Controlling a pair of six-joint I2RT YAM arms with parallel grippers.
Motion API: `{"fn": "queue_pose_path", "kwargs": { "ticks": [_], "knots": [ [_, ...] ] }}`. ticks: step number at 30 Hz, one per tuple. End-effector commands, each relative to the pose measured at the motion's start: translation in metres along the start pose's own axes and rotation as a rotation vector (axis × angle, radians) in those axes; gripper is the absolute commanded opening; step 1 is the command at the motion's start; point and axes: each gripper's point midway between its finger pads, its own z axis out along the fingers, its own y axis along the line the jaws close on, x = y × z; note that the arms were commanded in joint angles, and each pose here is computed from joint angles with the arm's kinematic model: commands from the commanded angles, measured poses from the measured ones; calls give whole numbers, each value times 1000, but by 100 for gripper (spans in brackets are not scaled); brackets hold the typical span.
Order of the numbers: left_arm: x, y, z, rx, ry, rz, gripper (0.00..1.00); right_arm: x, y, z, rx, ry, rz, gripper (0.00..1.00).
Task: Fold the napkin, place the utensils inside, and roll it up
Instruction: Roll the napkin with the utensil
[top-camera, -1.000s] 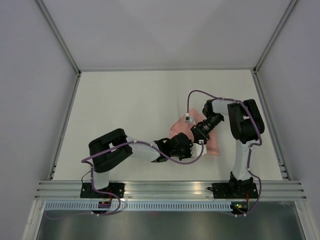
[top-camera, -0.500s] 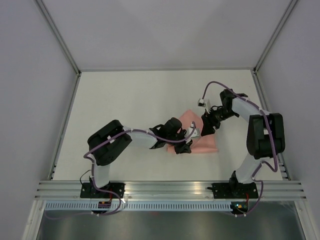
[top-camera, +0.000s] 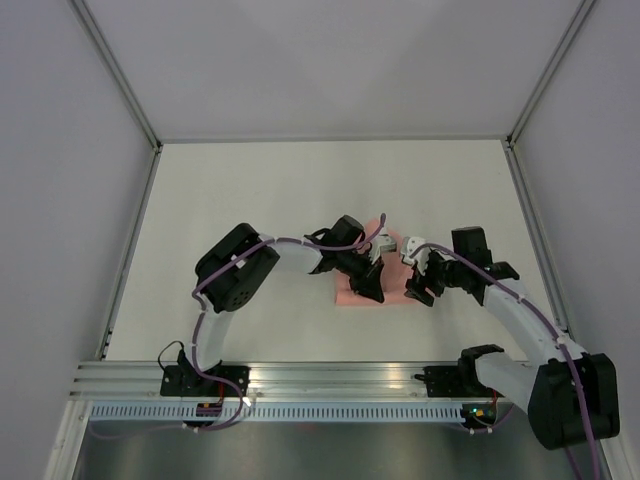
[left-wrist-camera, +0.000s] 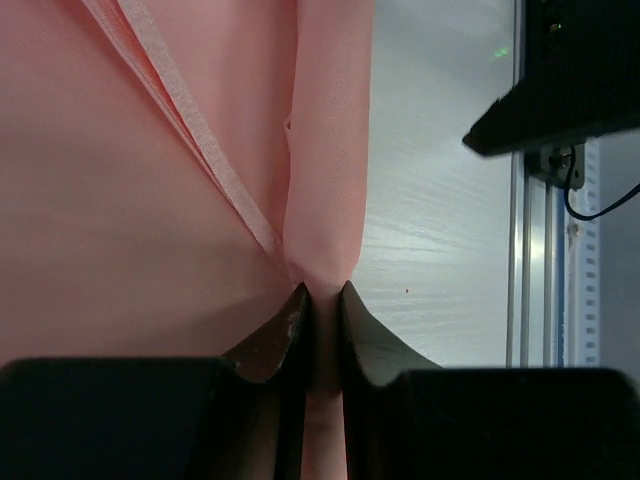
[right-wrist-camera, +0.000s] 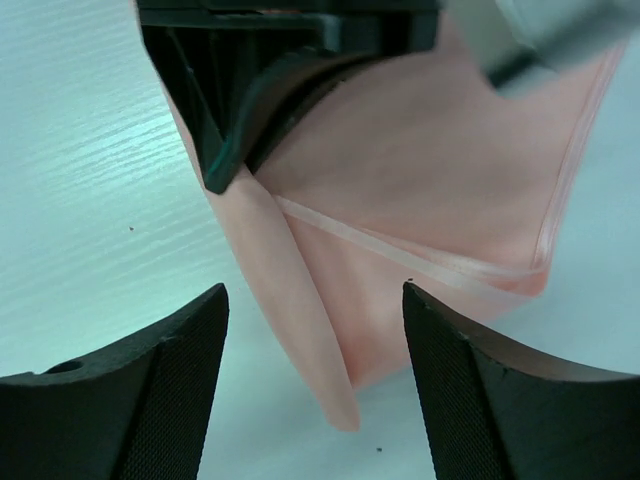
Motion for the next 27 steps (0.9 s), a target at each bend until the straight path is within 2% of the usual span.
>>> {"fn": "queue_pose_path", "kwargs": {
  "ticks": [1,4,12,16,21,23,25,27],
  "knots": [
    [69,12,8,-22,187,-249,2,-22,-6,12,110,-59,-216,77],
    [73,15,8,-9,197,-292,2,-13,14,29,84,-15,-268,78],
    [74,16,10,8,204,-319,2,10,32,60,69,79,-339,77],
    [72,14,10,16,205,-317,2,15,28,69,90,116,-342,71],
    [71,12,8,22,204,-310,2,22,29,69,89,139,-335,56],
    [67,10,6,23,197,-302,4,22,31,69,70,143,-334,43],
    [61,9,4,18,185,-288,12,24,35,68,40,163,-328,32],
    [52,7,0,3,168,-266,23,31,41,68,-2,198,-317,26]
  ]
}}
